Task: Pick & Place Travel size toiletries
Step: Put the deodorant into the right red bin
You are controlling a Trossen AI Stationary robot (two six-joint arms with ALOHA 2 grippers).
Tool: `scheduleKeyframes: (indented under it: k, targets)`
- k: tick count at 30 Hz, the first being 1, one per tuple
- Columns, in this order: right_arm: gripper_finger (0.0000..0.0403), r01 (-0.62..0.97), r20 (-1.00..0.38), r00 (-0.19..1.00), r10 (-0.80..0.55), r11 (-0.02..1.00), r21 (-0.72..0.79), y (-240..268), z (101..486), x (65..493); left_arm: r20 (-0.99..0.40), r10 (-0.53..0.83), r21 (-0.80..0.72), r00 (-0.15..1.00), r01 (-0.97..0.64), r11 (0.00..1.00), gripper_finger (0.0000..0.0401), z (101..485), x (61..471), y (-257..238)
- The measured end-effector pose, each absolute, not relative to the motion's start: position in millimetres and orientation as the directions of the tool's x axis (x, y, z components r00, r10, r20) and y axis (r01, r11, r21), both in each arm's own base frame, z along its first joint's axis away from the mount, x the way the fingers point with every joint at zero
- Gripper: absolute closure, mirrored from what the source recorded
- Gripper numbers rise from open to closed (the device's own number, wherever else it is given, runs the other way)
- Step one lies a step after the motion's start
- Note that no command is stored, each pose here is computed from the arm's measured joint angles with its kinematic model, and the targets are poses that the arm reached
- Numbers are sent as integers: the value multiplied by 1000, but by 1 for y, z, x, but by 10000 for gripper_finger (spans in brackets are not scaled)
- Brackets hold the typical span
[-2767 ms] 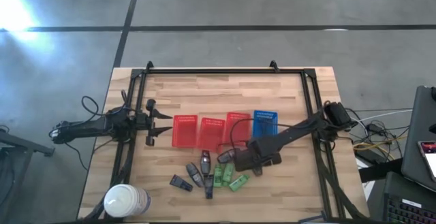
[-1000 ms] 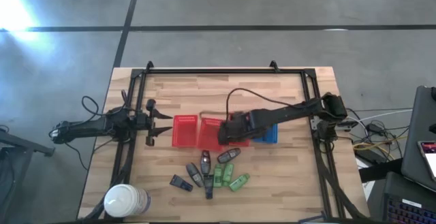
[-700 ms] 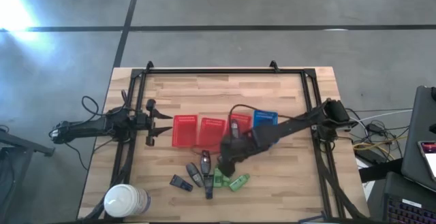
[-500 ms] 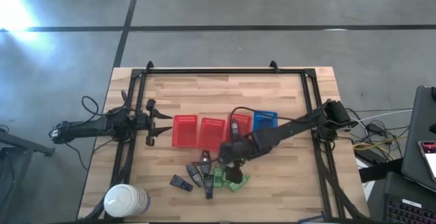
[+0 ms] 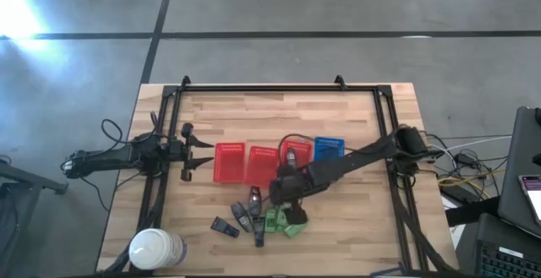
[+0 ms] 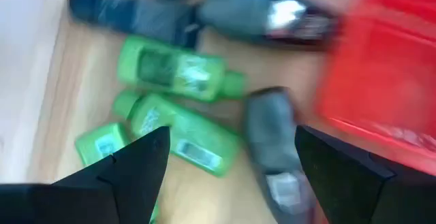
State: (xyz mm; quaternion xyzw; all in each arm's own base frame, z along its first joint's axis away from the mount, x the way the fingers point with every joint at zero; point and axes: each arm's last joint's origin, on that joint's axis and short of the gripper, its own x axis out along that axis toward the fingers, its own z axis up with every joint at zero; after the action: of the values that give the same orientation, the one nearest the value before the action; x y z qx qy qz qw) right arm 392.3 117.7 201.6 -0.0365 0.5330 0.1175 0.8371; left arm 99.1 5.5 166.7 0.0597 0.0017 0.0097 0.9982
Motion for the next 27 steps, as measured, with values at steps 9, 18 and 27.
scheduleKeyframes:
  k: [9, 18, 27]
  targets:
    - [72, -254, -936, 352, -4, 962, -100, 117, 201, 393, -3, 20, 119, 1000, -19, 993, 213, 167, 99, 6]
    - [94, -327, -958, 285, -28, 937, -125, 113, 171, 394, -3, 21, 119, 1000, -20, 993, 213, 167, 99, 6]
    - [123, -354, -950, 310, -28, 924, -143, 107, 169, 400, -3, 24, 119, 1000, -23, 993, 213, 167, 99, 6]
